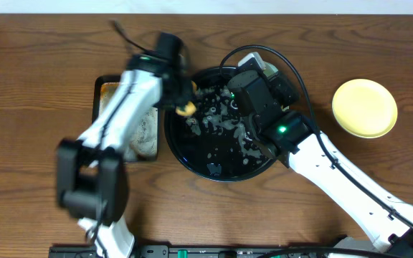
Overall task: Clean dirty plates on tray and stack at the side
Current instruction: 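Move the left gripper to the rectangular tray and set the sponge down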
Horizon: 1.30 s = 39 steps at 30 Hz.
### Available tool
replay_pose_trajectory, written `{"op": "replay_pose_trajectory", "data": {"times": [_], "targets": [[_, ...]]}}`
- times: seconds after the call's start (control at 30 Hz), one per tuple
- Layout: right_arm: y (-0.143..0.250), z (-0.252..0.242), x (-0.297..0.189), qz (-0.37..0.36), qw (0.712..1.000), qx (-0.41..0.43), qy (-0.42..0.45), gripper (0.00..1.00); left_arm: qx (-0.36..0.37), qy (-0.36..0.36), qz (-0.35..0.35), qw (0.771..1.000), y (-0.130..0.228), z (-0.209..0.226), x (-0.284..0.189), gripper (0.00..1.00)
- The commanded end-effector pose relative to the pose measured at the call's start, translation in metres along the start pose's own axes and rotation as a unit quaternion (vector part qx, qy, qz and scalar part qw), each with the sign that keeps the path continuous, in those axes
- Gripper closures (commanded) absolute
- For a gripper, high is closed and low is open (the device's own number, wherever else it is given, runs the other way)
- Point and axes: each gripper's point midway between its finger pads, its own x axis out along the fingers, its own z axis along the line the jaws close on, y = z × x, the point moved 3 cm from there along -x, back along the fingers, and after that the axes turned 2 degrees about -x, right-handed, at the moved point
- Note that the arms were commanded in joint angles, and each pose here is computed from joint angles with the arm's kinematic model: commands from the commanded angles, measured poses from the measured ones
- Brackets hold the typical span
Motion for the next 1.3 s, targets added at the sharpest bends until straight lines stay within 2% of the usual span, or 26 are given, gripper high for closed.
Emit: {"op": "replay_pose_trajectory", "data": {"times": [0.0,0.07,0.13,0.2,0.37,0.5,0.53,0.57,0.67,0.7,0.77,0.9,1.07,1.27], "targets": [[0.0,-0.001,-0.002,0.001,1.0,-0.003,0.01,0.99,0.013,0.001,-0.055,0.998,-0.015,0.018,-0.049,0.78],[0.001,-0.001,-0.001,0.002,1.0,-0.004,0.01,0.99,0.018,-0.061,-0.07,0.996,-0.017,0.046,-0.062,0.77],[0.0,-0.001,-0.002,0.001,1.0,-0.003,0.01,0.99,0.014,-0.149,-0.079,0.986,-0.02,0.079,-0.068,0.77],[0.0,-0.002,-0.002,0.001,1.0,-0.003,0.01,0.99,0.021,-0.204,-0.077,0.976,-0.021,0.101,-0.066,0.77],[-0.001,-0.002,-0.002,-0.001,1.0,-0.001,0.011,0.99,0.061,-0.231,-0.013,0.971,-0.006,0.128,-0.032,0.77],[0.0,-0.002,-0.002,0.0,1.0,-0.004,0.011,0.99,0.055,-0.238,0.022,0.969,0.001,0.144,-0.011,0.76],[0.0,-0.002,-0.002,0.0,1.0,-0.004,0.011,0.99,0.053,-0.239,0.026,0.969,0.002,0.146,-0.009,0.76],[0.0,-0.002,-0.002,0.0,1.0,-0.004,0.011,0.99,0.05,-0.24,0.029,0.969,0.002,0.148,-0.008,0.72],[0.0,-0.002,-0.002,0.0,1.0,-0.003,0.011,0.99,0.049,-0.24,0.027,0.969,0.002,0.149,-0.01,0.4],[0.0,-0.002,-0.002,0.0,1.0,-0.003,0.011,0.99,0.049,-0.24,0.025,0.969,0.002,0.148,-0.013,0.34],[0.0,-0.002,-0.002,0.0,1.0,-0.003,0.011,0.99,0.043,-0.237,0.02,0.97,0.003,0.146,-0.019,0.27],[0.0,-0.002,-0.002,0.0,1.0,-0.004,0.011,0.99,0.022,-0.219,-0.019,0.975,-0.004,0.135,-0.042,0.23],[0.0,-0.002,-0.002,0.0,1.0,-0.004,0.011,0.99,0.027,-0.13,-0.064,0.989,-0.004,0.103,-0.073,0.22],[0.006,-0.011,0.003,0.013,0.999,0.026,0.029,0.99,0.04,-0.044,-0.101,0.993,0.0,0.072,-0.104,0.22]]}}
